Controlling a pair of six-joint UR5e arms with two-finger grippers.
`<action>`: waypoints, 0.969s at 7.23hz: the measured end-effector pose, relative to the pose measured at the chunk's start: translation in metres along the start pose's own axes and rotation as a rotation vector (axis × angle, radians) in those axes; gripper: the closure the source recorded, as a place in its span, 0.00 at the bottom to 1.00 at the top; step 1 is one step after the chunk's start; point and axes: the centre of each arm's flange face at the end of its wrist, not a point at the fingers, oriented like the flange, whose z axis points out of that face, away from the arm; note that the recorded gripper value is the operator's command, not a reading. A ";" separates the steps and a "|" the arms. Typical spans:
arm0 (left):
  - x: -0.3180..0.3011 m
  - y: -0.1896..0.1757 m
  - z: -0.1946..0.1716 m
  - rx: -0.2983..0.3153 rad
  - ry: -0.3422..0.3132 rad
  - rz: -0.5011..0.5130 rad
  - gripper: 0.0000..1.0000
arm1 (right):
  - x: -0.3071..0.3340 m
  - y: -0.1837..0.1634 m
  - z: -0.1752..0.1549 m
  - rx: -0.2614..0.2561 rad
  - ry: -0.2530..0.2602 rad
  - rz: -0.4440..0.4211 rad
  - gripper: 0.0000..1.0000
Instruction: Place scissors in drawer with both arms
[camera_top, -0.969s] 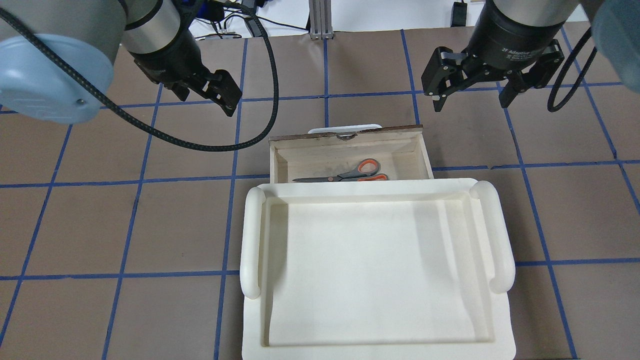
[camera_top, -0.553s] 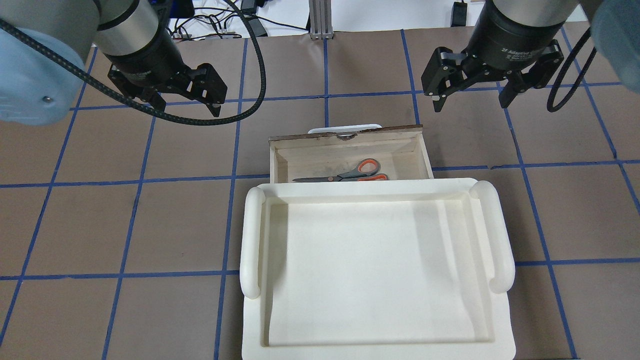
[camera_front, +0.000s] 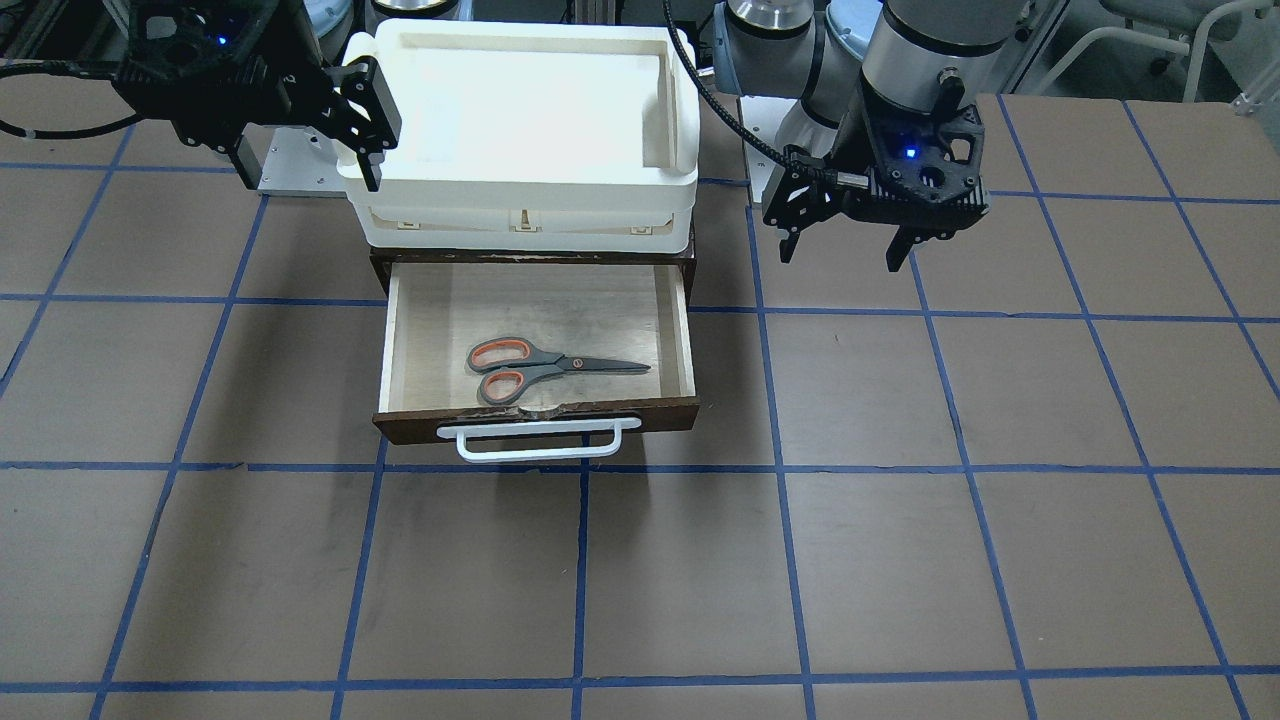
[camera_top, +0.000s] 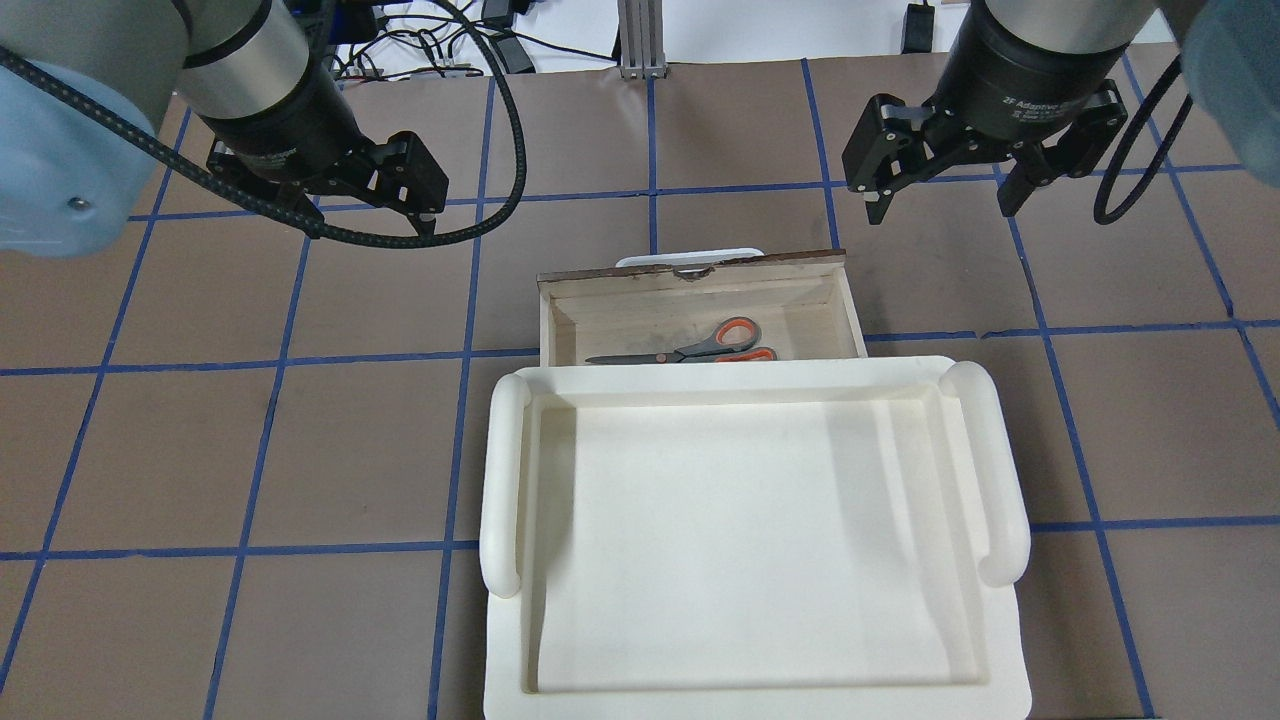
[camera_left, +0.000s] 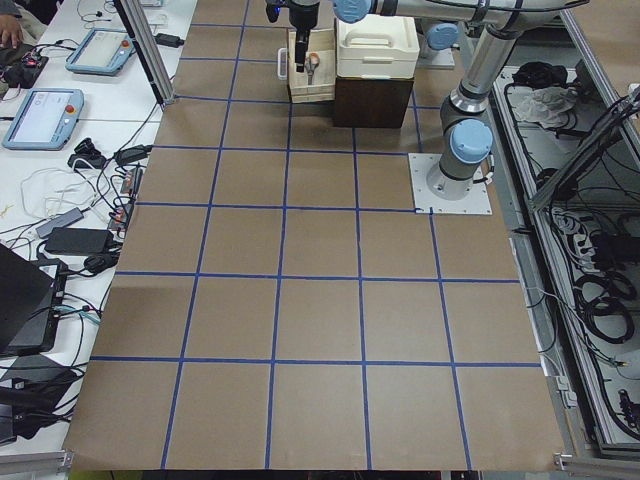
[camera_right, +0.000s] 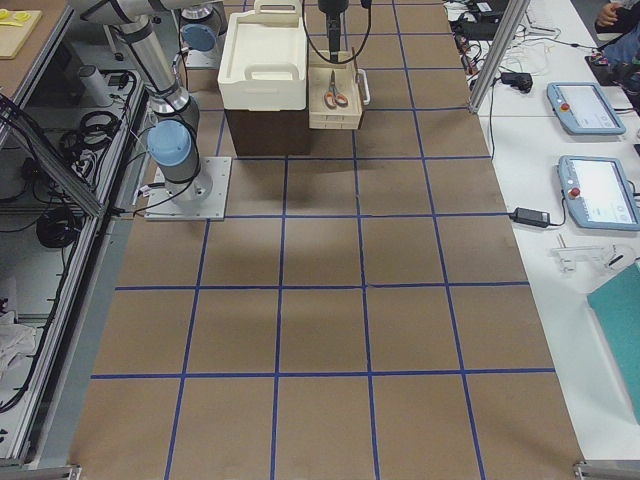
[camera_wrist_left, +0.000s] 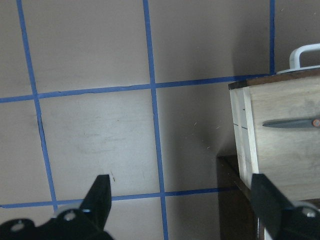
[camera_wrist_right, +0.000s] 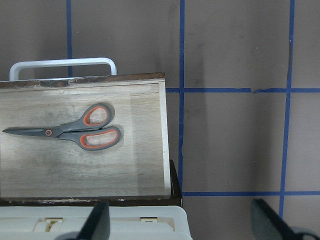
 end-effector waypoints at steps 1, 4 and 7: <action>-0.001 0.003 0.000 -0.003 -0.008 0.006 0.00 | 0.000 0.000 0.000 0.000 0.000 -0.001 0.00; -0.002 0.005 0.007 0.006 -0.015 0.003 0.00 | 0.000 0.000 0.000 0.001 0.001 -0.001 0.00; -0.001 0.010 0.023 -0.011 -0.015 0.000 0.00 | 0.000 0.000 0.000 0.001 0.002 -0.004 0.00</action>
